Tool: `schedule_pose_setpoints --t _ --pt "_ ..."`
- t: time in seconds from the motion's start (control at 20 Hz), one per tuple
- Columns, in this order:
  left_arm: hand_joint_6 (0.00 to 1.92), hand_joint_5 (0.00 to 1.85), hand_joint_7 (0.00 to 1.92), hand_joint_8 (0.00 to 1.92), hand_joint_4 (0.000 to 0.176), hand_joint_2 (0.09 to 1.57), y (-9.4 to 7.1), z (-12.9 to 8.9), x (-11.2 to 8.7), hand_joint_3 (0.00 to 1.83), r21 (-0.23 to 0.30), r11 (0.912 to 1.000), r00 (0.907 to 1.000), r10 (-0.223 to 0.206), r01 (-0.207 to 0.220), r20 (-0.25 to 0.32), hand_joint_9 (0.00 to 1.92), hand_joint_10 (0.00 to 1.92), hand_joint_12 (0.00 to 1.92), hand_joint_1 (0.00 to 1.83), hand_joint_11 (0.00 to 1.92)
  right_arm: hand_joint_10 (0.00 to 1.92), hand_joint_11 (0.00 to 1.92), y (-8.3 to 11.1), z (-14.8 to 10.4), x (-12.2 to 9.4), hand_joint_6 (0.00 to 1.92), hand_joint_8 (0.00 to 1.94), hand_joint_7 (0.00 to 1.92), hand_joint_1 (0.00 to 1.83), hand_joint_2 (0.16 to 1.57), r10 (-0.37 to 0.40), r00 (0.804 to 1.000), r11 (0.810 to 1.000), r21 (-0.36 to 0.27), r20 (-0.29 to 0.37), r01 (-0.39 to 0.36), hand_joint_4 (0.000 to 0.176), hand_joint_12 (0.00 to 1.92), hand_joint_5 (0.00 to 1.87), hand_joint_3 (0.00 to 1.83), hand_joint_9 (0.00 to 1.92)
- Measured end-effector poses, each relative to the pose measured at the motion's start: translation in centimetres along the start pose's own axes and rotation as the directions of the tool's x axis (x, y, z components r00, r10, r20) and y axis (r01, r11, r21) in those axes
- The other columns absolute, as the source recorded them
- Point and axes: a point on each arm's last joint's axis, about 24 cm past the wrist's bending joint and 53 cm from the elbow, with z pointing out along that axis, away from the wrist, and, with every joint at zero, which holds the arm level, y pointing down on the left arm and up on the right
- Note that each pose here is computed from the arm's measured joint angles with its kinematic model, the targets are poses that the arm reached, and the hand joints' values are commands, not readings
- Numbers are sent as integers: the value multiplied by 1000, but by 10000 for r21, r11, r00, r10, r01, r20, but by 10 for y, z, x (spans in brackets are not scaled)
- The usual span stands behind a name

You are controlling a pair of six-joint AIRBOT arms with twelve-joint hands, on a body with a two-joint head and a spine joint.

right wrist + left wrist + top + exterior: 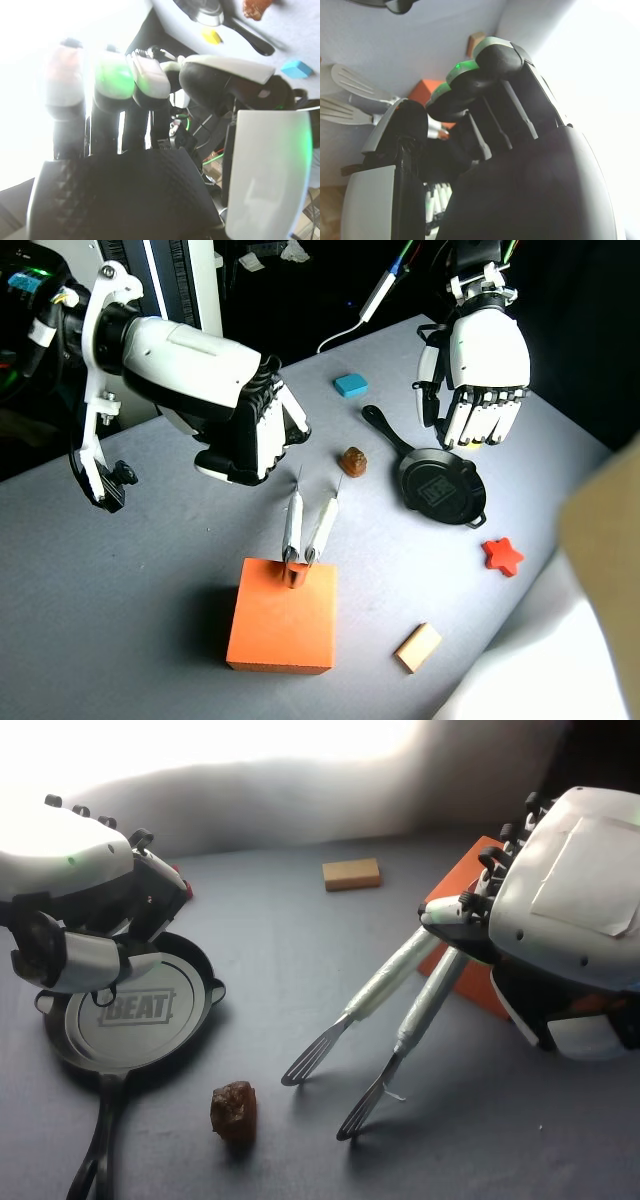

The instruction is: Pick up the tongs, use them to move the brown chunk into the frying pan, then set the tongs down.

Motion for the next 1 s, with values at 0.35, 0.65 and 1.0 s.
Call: schedule_pose_setpoints --t 0.35,0.65,1.0 --pt "5 89 114 0 4 1307 1 0 1 7 -2 10000 10000 21 -21 -68 122 6 585 78 0 0 0 2 1 2 0 0 0 660 1004 -40 10000 10000 -45 -76 40 0 0 0 12 1" --pt "4 108 126 2 0 1313 -6 -2 7 4 134 9989 9988 454 -452 -193 126 1 588 84 0 0 0 12 9 10 0 0 0 989 878 421 9925 9981 -390 -1144 -468 0 0 0 0 0" --pt "2 77 115 1 2 1321 6 -7 2 1 -376 9924 9930 1177 -1174 53 131 4 584 89 0 0 0 -4 47 20 0 0 0 982 877 1047 9621 9925 -357 -2520 -1173 0 0 0 0 0"
